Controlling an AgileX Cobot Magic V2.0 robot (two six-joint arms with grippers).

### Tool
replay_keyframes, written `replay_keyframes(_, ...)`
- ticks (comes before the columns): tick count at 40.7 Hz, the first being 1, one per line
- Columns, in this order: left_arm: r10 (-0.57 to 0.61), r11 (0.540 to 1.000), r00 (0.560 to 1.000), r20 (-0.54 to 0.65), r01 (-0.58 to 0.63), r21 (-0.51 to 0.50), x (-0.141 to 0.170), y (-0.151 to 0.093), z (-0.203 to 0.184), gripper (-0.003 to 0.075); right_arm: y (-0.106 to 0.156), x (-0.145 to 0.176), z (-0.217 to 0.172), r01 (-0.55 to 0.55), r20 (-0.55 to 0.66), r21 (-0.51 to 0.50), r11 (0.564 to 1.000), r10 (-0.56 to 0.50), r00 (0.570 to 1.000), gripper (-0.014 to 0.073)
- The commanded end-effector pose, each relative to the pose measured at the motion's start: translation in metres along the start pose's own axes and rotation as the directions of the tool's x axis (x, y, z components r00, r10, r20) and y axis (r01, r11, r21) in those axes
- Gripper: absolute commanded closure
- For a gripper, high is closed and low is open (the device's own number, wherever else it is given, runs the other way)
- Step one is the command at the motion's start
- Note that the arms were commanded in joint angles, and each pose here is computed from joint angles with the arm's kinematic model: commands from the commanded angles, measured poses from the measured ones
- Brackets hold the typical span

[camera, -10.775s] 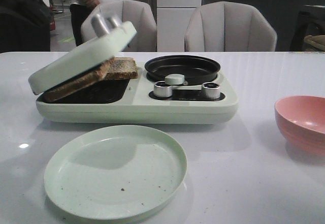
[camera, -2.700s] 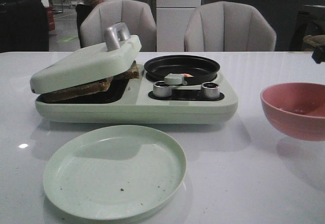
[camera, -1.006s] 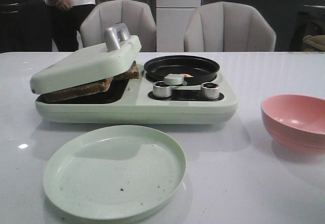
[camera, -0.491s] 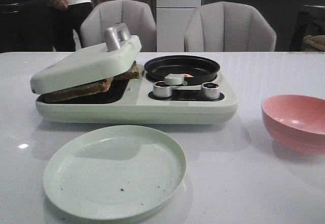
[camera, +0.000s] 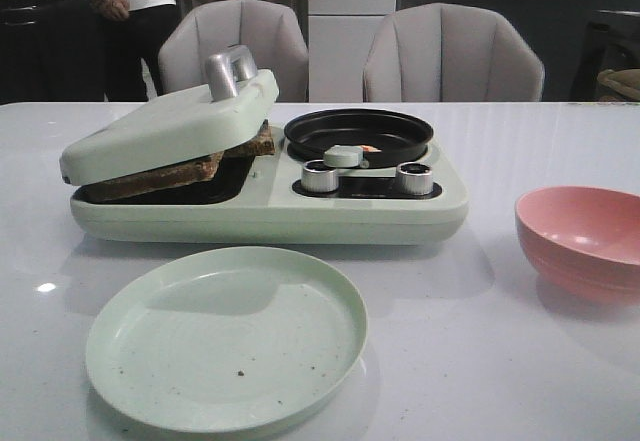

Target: Make breakfast with bread and shrimp

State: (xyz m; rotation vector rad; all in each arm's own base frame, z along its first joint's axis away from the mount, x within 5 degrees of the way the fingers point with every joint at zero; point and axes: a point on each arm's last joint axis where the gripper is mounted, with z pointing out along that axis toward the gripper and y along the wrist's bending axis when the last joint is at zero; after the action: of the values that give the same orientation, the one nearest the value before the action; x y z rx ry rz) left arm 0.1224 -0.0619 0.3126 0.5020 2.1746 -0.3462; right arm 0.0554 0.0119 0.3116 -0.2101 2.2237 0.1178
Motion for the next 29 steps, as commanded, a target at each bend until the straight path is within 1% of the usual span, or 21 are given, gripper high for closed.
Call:
replay_keyframes(1, -0.010, 1.000, 0.995, 0.101, 0.011, -0.006, -0.014, 0.000, -0.006, 0.0619, -0.001, -0.012, -0.004, 0.008, 0.089, 0.010, 1.000, -0.009, 0.996, 0.0553)
replay_keyframes(11, -0.008, 1.000, 0.995, 0.103, 0.009, -0.008, -0.014, 0.000, -0.006, 0.0619, -0.001, -0.012, -0.004, 0.008, 0.086, 0.010, 1.000, -0.009, 0.996, 0.0553)
replay_keyframes(12, 0.007, 1.000, 0.994, 0.112, -0.004, -0.021, -0.015, 0.001, -0.006, 0.0619, -0.001, -0.012, -0.004, 0.008, 0.086, 0.010, 1.000, -0.009, 0.996, 0.0553)
replay_keyframes(14, 0.078, 0.995, 0.987, 0.141, -0.068, -0.079, -0.014, 0.005, -0.009, 0.0619, -0.001, -0.012, -0.004, 0.008, 0.086, 0.010, 1.000, -0.009, 0.996, 0.0553)
replay_keyframes(17, 0.099, 0.988, 0.968, 0.229, -0.068, -0.141, -0.006, 0.011, -0.015, 0.0619, -0.001, -0.012, -0.004, 0.008, 0.084, 0.009, 1.000, -0.009, 0.996, 0.0553)
replay_keyframes(19, 0.102, 0.979, 0.949, 0.298, -0.044, -0.198, 0.003, 0.017, -0.019, 0.0619, -0.001, -0.011, -0.004, 0.008, 0.083, 0.009, 1.000, -0.009, 0.997, 0.0553)
replay_keyframes(22, 0.082, 0.962, 0.925, 0.372, 0.025, -0.273, 0.026, 0.025, -0.022, 0.0619, -0.001, -0.011, -0.004, 0.007, 0.080, 0.008, 1.000, -0.008, 0.997, 0.0553)
replay_keyframes(26, 0.082, 0.928, 0.865, 0.495, 0.115, -0.354, 0.058, 0.030, -0.029, 0.0619, 0.000, -0.011, -0.004, 0.006, 0.080, 0.007, 1.000, -0.007, 0.997, 0.0553)
replay_keyframes(29, 0.081, 0.899, 0.847, 0.525, 0.166, -0.405, 0.080, 0.031, -0.029, 0.0619, 0.000, -0.011, -0.004, 0.006, 0.080, 0.007, 1.000, -0.007, 0.997, 0.0553)
